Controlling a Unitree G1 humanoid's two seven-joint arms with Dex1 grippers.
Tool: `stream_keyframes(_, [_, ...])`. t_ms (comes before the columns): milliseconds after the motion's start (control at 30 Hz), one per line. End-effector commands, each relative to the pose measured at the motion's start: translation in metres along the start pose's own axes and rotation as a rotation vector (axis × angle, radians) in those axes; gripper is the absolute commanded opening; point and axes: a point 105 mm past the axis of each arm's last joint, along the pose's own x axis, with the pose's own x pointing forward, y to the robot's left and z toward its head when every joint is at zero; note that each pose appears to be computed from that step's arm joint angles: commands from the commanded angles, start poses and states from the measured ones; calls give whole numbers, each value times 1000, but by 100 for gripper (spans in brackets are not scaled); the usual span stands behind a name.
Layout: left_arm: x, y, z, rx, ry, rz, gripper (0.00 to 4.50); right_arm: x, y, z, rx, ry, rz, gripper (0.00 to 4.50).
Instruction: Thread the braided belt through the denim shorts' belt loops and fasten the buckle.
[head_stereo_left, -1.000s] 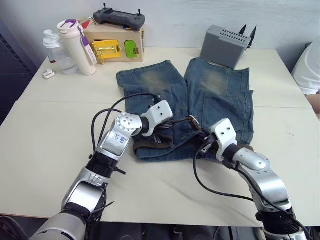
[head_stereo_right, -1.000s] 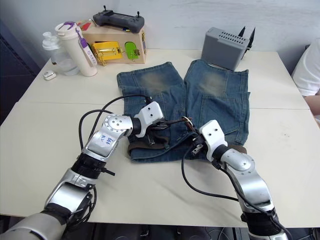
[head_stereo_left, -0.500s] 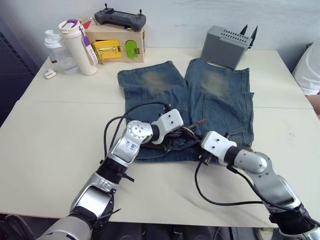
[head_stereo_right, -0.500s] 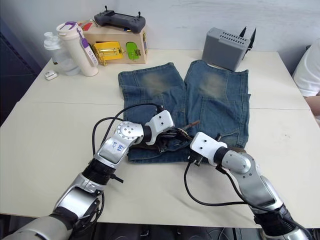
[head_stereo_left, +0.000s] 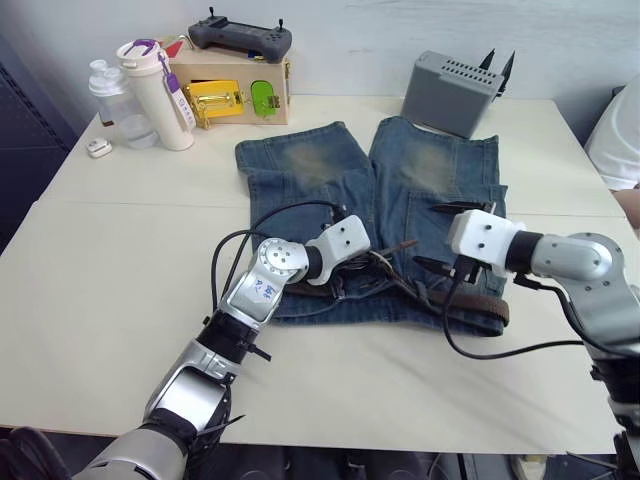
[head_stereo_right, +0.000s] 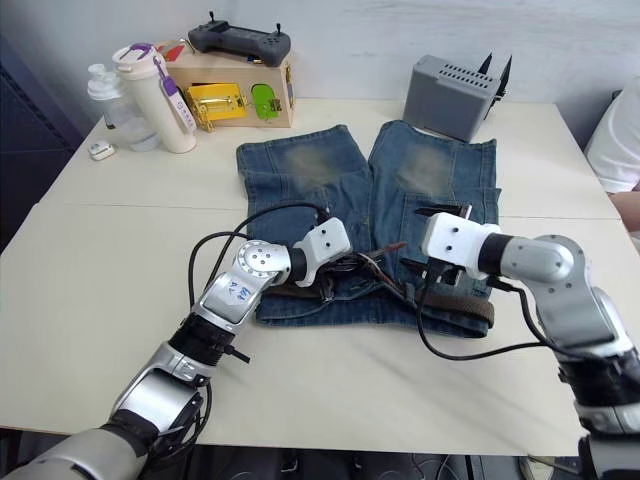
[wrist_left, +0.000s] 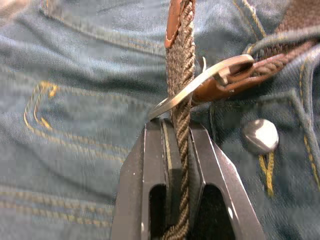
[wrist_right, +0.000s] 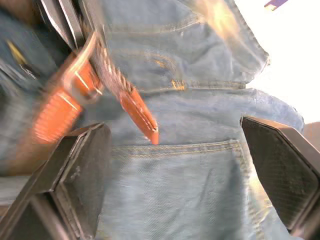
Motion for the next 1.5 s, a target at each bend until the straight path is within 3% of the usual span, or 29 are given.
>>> stream_keyframes(33, [1, 3, 13, 35, -43, 1, 0, 10, -5, 6, -90, -31, 24, 443])
stream_keyframes(133, [1, 4, 16, 41, -53, 8, 0, 17, -4, 6, -108, -42, 47, 362])
stream_keyframes(367, [-3, 8, 17, 22, -63, 29, 0, 15, -8, 12, -184, -76, 53, 44])
stream_keyframes(400, [-6, 10, 18, 6, -66, 30, 44, 13, -11, 8, -214, -55, 36, 1])
stream_keyframes(533, [-23, 10, 25, -63, -110, -26, 189, 5, -17, -7, -316, 1, 13, 0])
stream_keyframes(733, [-67, 34, 38, -203, -178, 13, 444, -17, -34, -12, -407, 9, -25, 0])
stream_keyframes(867, [-84, 40, 45, -312, -219, 14, 444, -33, -46, -11, -428, 25, -11, 0])
stream_keyframes(1067, [-81, 41, 61, -310, -254, 21, 444, -38, -56, 2, -430, -1, 7, 0])
stream_keyframes(1200, [-41, 23, 80, -204, -241, 12, 444, -21, -54, 38, -401, -106, 33, 0])
stream_keyframes(1467, [-1, 4, 82, -118, -182, 1, 444, -15, -55, 41, -331, -81, 24, 0])
stream_keyframes(1500, [0, 7, 81, -120, -177, 16, 421, -15, -54, 42, -328, -81, 24, 0])
